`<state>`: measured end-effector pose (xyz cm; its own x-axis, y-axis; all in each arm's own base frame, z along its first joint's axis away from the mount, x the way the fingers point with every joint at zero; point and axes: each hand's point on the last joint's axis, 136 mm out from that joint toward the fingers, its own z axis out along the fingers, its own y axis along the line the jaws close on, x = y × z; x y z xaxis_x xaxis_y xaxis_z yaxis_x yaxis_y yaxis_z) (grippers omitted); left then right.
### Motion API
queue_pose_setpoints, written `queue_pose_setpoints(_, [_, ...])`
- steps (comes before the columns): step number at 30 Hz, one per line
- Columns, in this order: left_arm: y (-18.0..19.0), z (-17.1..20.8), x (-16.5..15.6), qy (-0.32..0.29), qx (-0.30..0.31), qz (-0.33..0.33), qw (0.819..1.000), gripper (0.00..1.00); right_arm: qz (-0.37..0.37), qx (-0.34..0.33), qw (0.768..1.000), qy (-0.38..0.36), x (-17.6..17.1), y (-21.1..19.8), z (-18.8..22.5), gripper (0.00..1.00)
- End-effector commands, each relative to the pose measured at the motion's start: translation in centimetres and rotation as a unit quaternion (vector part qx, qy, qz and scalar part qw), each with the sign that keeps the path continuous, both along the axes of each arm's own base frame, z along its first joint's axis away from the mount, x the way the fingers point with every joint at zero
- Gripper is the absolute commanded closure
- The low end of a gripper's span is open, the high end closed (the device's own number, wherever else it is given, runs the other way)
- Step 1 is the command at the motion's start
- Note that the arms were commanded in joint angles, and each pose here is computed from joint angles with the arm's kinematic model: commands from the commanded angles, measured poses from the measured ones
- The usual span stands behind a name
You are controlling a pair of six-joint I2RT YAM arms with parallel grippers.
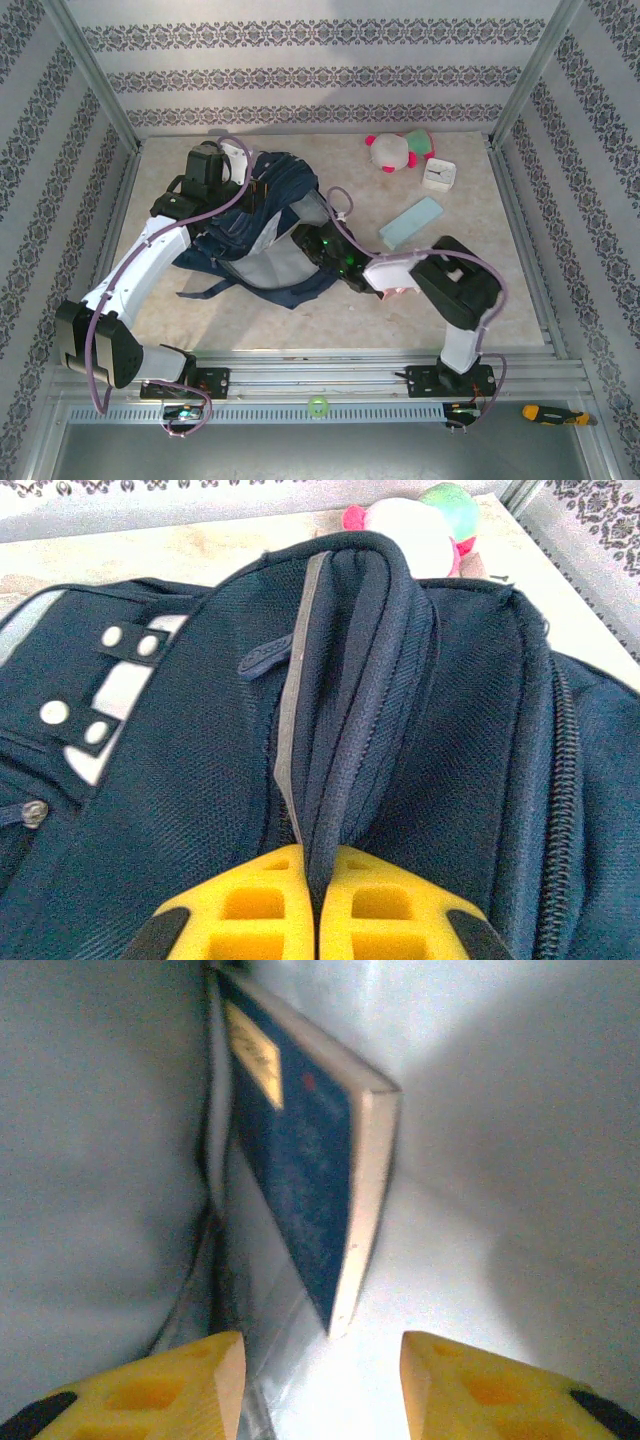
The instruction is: Pack the student bag
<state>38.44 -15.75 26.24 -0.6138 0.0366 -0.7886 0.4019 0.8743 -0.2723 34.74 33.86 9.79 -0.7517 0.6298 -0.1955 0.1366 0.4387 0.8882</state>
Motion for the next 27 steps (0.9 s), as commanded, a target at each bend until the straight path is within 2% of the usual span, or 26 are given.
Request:
queue_pose_setpoints(1, [0.4, 0.8, 0.8, -0.043, 0.003, -0.007, 0.999, 1.0, -0.01, 0.001, 0.999, -0.05, 0.2, -3.6, 5.0, 0.56])
queue_pose_setpoints(5, [-1.0, -1.4, -0.2, -0.024, -0.002, -0.052, 0.998, 1.0, -0.013, -0.027, 0.997, -0.069, -0.8, -8.1, 8.4, 0.55])
queue_pose_setpoints(10, [-2.5, -5.5, -1.1, 0.007, 0.03, -0.084, 0.996, 1.0, 0.007, -0.049, 0.994, -0.095, -2.4, -11.3, 11.2, 0.54])
queue_pose_setpoints(14, [-5.5, -9.8, -2.5, 0.029, 0.062, -0.129, 0.989, 1.0, 0.03, -0.091, 0.987, -0.128, -3.4, -12.4, 12.3, 0.53])
queue_pose_setpoints(18, [-8.4, -16.0, -4.5, 0.065, 0.096, -0.165, 0.979, 1.0, 0.029, -0.12, 0.982, -0.143, -3.8, -13.4, 12.4, 0.53])
queue_pose_setpoints(21, [-9.2, -20.5, -5.6, 0.103, 0.116, -0.175, 0.972, 1.0, 0.036, -0.134, 0.978, -0.159, -3.8, -13.5, 12.7, 0.52])
queue_pose_setpoints(24, [-9.4, -21.4, -5.5, 0.114, 0.113, -0.168, 0.973, 0.99, 0.057, -0.149, 0.971, -0.18, -3.9, -13.1, 13.0, 0.52])
queue_pose_setpoints(25, [-9.3, -20.9, -5.3, 0.106, 0.111, -0.162, 0.975, 0.95, 0.063, -0.156, 0.968, -0.187, -3.9, -12.9, 13.0, 0.52])
queue_pose_setpoints(27, [-9.1, -18.7, -4.4, 0.082, 0.104, -0.145, 0.981, 0.78, 0.087, -0.177, 0.957, -0.213, -4.2, -12.4, 13.3, 0.51])
